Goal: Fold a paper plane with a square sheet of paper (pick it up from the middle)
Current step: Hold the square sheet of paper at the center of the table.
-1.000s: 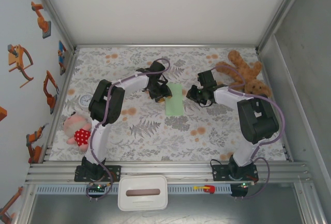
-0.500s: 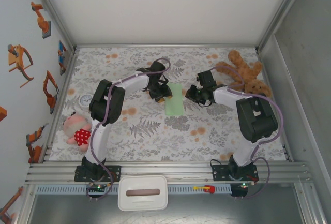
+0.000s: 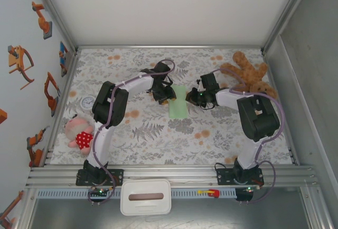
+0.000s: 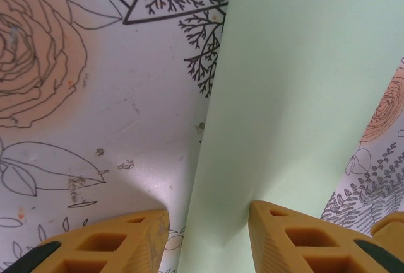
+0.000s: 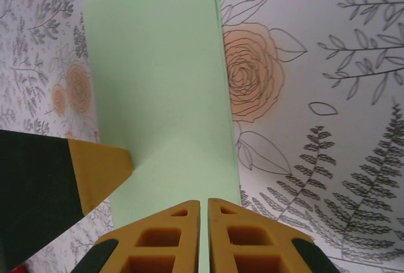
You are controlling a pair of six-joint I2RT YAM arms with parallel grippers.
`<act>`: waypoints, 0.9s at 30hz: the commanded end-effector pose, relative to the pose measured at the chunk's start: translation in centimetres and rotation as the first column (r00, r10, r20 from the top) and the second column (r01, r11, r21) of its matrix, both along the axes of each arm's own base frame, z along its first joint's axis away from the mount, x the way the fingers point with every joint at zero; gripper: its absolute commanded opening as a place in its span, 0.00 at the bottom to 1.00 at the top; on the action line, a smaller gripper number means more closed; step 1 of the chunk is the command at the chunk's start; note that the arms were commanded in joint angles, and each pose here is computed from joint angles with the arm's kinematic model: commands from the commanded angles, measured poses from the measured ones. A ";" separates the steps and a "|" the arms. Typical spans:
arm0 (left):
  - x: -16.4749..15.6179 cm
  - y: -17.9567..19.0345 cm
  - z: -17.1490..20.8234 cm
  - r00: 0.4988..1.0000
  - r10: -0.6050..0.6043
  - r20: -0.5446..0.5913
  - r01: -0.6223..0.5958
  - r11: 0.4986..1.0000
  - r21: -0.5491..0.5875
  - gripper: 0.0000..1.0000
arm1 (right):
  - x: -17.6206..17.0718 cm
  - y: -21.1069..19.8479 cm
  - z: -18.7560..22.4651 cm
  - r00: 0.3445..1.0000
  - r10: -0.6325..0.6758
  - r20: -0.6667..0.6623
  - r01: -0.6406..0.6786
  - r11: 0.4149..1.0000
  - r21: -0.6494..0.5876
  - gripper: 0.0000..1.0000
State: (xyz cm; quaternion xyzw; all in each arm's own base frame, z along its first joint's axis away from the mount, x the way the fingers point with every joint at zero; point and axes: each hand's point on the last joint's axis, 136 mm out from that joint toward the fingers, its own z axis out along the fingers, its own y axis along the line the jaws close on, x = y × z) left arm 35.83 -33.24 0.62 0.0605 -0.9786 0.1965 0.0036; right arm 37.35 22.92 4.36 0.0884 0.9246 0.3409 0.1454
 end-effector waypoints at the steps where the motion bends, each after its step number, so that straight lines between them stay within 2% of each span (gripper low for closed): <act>1: -6.2 5.5 -12.3 0.978 0.005 -0.208 0.060 0.950 0.308 0.43 | 0.2 0.4 0.1 1.000 0.008 0.004 -0.008 1.000 0.030 0.11; 20: -6.3 5.6 -12.2 0.977 0.014 -0.213 0.055 0.948 0.313 0.43 | -0.2 1.9 -1.6 0.997 0.062 -0.049 -0.058 0.996 0.072 0.05; 27: -6.3 5.6 -12.2 0.977 0.012 -0.214 0.057 0.948 0.313 0.43 | -0.7 1.0 -3.3 0.995 0.047 -0.084 -0.046 0.999 0.017 0.03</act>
